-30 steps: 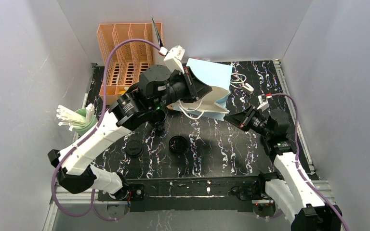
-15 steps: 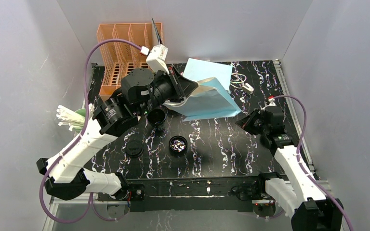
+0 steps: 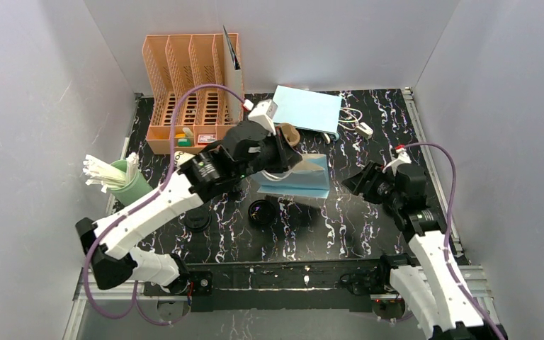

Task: Pack the takeout coffee
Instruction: Open the takeout bag at the center of the board.

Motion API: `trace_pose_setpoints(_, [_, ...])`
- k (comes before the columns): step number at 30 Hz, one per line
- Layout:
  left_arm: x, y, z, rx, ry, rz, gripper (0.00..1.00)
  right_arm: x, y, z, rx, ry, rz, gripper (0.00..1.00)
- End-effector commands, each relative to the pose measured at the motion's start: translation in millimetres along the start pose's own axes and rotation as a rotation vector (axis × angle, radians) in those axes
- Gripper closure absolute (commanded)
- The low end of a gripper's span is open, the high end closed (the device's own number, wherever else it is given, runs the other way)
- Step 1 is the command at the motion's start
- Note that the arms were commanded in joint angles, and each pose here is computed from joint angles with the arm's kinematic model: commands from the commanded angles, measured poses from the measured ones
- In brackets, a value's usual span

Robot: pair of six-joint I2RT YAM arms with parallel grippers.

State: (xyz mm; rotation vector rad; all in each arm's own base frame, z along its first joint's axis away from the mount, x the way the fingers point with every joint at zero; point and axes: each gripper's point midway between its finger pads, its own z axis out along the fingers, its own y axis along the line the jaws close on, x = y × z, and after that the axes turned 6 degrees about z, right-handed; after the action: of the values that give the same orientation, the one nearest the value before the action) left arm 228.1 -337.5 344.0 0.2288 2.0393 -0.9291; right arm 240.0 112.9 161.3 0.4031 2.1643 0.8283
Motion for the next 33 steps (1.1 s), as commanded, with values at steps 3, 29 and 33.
trace_pose_setpoints(3, [14, -2, 36, 0.018, 0.004, -0.138, 0.99, 5, -4, -24, 0.011, -0.065, 0.008, 0.27])
trace_pose_setpoints(29, [-12, -33, 69, -0.060, -0.174, -0.604, 1.00, 25, 32, 18, -0.431, -0.106, 0.341, 0.25])
trace_pose_setpoints(33, [-17, -46, 67, -0.036, -0.183, -0.609, 1.00, 25, 45, 28, -0.435, -0.101, 0.312, 0.27])
